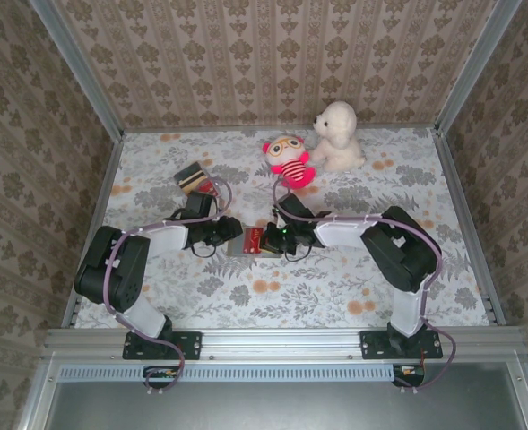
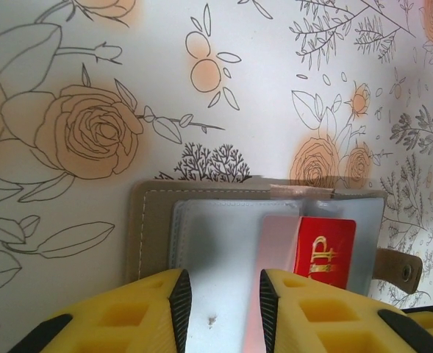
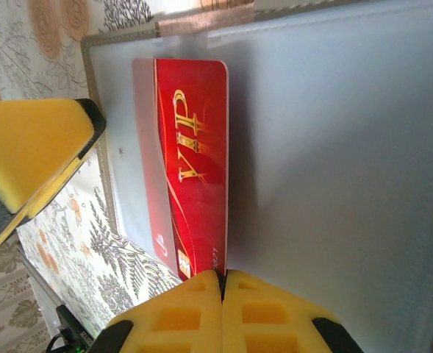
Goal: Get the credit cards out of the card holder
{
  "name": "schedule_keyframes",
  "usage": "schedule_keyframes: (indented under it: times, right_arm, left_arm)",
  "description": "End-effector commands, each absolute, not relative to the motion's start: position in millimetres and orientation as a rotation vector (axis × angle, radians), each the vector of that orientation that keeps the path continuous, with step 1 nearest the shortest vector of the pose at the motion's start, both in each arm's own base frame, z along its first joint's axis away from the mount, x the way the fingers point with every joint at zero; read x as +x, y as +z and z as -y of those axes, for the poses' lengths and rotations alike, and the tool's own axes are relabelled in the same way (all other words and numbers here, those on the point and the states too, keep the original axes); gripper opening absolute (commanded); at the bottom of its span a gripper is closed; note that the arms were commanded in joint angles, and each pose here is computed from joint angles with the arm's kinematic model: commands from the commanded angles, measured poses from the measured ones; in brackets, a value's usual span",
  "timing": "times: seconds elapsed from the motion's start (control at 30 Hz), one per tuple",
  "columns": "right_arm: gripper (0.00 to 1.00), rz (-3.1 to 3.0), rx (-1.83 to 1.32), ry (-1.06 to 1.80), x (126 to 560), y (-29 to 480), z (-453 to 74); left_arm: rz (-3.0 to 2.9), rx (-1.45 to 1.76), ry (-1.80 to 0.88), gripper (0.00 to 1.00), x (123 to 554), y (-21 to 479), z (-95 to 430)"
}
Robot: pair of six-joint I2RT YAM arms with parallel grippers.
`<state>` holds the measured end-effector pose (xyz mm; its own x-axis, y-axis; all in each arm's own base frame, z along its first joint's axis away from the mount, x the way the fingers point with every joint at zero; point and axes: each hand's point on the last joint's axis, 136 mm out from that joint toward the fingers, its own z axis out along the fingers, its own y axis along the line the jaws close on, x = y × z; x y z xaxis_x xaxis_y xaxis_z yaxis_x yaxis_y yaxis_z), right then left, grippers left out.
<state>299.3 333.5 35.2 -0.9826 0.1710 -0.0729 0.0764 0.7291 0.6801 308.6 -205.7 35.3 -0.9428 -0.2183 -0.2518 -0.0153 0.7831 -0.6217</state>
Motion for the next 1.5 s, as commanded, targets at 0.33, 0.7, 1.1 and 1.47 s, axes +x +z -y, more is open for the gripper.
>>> schedule_keyframes:
  times: [0.33, 0.7, 1.1, 1.47]
  right_arm:
    - [0.00, -2.464, -0.103, 1.272, 301.6, 112.6, -312.5]
    - [0.00, -2.199, -0.115, 1.529, 315.5, 173.3, -313.1]
    - [0.00, -2.094, -0.134, 1.680, 314.7, 201.4, -321.6]
    - [0.00, -2.018, -0.109, 1.801, 315.5, 214.8, -325.8]
  left_arm:
    - [-2.577, -0.122, -1.137, 0.61, 321.0, 78.0, 229.6]
    - [-2.360, -0.050, -1.363, 0.86, 320.0, 160.4, 242.4]
    - [-2.247, -0.015, -1.479, 0.92, 311.9, 196.1, 245.3]
    - [-2.128, 0.007, -1.633, 0.53, 310.5, 224.8, 252.6]
